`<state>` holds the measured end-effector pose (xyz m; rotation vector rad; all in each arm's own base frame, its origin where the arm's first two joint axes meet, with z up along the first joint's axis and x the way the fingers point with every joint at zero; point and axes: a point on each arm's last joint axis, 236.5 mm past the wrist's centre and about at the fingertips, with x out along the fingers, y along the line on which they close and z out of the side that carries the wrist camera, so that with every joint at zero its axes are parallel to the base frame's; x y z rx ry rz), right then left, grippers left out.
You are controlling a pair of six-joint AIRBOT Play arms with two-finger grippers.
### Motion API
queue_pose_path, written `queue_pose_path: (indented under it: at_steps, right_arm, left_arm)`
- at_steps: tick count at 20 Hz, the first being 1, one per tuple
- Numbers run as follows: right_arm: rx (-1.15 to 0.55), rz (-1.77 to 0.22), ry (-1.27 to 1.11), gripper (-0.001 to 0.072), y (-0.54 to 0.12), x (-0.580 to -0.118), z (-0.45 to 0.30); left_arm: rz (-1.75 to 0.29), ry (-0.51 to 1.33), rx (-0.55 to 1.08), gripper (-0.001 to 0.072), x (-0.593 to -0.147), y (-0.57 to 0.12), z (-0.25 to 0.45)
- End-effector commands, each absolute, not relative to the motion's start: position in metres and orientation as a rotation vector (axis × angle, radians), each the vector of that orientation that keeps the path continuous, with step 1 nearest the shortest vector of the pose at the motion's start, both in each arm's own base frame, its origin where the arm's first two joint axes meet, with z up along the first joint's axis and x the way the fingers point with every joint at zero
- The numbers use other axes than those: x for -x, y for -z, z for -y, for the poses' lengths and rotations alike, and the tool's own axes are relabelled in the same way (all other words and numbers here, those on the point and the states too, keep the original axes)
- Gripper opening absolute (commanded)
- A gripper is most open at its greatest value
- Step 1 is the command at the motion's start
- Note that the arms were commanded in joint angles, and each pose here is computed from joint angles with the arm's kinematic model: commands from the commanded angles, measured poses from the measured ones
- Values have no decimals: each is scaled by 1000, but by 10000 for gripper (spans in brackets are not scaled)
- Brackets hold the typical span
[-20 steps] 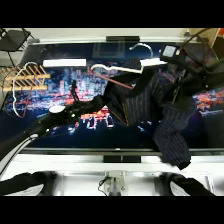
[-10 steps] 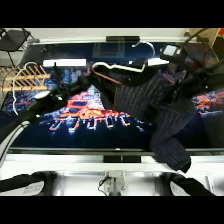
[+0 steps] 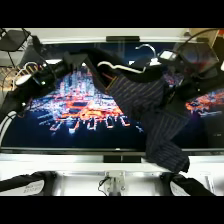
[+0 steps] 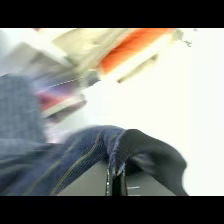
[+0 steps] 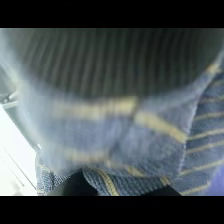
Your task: Fold the shirts.
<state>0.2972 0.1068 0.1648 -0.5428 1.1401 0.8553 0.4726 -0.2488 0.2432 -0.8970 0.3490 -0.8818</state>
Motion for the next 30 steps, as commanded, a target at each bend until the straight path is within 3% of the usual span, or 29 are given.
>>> queue_pose_path:
  at_steps: [1, 3, 6, 10, 15, 18, 20, 23, 27, 28, 29, 30]
  right_arm:
    - [417, -1118, -754, 93, -164, -315, -113]
    - [316, -1071, -746, 93, -173, -323, -131]
    - [308, -1013, -754, 93, -179, -330, -152]
    - [270, -926, -726, 92, -199, -344, -166]
    - [292, -795, -615, 92, -256, -354, -149]
    - [243, -747, -542, 92, -280, -360, -141]
    - [152, -708, -505, 91, -291, -369, -143]
    - [60, -605, -563, 91, -315, -376, -165]
    - [65, -573, -646, 91, -326, -363, -180]
    - [78, -573, -670, 91, -326, -357, -183]
    - [92, -578, -693, 91, -325, -353, -185]
    - [114, -584, -718, 91, -323, -349, -188]
  left_arm:
    - [-260, 1035, 848, 52, -448, -301, 266]
    - [-218, 1116, 822, 52, -427, -333, 288]
    - [-172, 1254, 755, 52, -383, -373, 329]
    - [-241, 1389, 586, 51, -323, -369, 385]
    - [-184, 1135, 304, 51, -341, -372, 337]
    - [-78, 1008, 317, 51, -343, -414, 291]
    - [-97, 1054, 326, 51, -325, -417, 298]
    - [-234, 1115, 215, 51, -307, -371, 331]
    - [-336, 911, 65, 65, -349, -320, 308]
    - [-329, 887, 59, 192, -356, -320, 300]
    - [-311, 861, 70, 475, -362, -325, 292]
    - [-280, 837, 79, 677, -368, -334, 284]
